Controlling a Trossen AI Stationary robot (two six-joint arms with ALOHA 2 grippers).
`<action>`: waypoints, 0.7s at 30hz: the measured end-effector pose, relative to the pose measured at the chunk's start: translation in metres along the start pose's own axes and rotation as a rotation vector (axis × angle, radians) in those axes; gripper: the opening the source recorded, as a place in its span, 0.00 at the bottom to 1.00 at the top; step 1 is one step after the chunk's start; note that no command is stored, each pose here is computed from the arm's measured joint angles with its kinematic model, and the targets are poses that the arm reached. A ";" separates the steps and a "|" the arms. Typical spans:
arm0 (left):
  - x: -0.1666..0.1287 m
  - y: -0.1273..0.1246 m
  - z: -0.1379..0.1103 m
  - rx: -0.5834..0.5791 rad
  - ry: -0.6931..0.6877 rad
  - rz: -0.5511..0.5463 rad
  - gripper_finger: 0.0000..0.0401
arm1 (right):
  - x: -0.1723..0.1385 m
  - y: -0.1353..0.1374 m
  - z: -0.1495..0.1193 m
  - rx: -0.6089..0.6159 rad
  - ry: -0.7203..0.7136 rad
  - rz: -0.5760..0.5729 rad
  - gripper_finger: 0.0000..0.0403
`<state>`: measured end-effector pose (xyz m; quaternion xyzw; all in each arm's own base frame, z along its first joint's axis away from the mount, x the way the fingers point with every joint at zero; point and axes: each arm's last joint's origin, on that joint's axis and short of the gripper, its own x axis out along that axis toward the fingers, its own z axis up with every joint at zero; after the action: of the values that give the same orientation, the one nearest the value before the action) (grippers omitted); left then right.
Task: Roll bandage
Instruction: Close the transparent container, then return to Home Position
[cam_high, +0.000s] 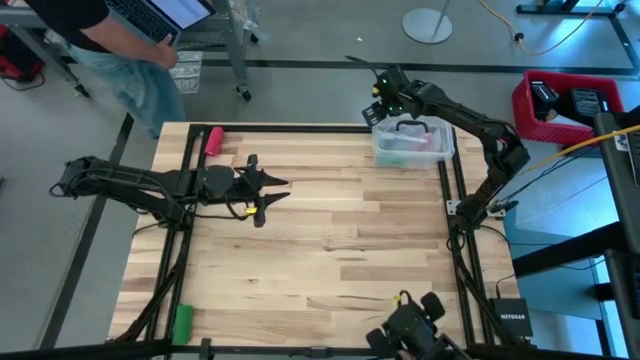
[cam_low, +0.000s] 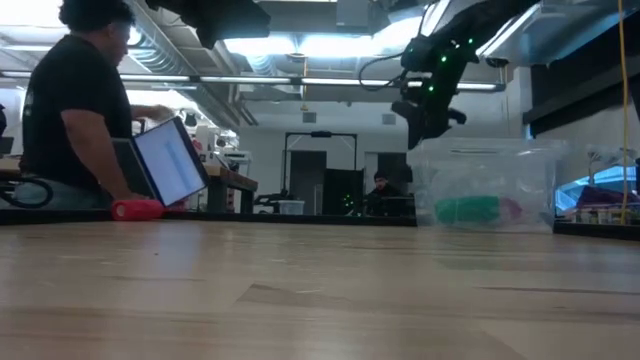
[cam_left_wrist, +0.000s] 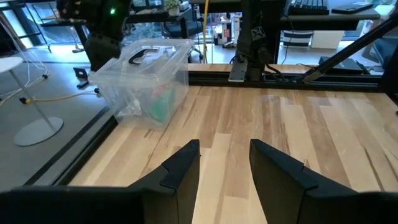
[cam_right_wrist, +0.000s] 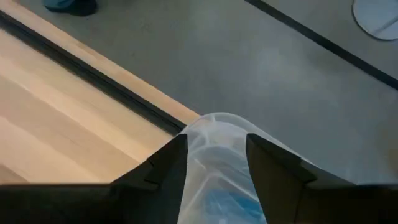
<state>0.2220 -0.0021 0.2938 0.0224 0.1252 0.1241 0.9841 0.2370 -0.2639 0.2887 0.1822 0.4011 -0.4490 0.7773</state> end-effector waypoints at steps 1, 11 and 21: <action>0.000 0.000 0.000 0.000 0.000 0.000 0.33 | 0.003 0.001 0.000 0.000 0.001 -0.001 0.42; 0.000 0.000 0.000 0.000 0.000 0.000 0.33 | 0.018 0.001 0.001 -0.032 -0.001 -0.070 0.42; 0.000 0.000 0.000 0.005 0.000 0.000 0.33 | 0.000 0.004 0.002 -0.065 -0.023 -0.060 0.42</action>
<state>0.2220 -0.0021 0.2938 0.0248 0.1254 0.1238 0.9840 0.2416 -0.2630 0.2898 0.1393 0.4120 -0.4610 0.7735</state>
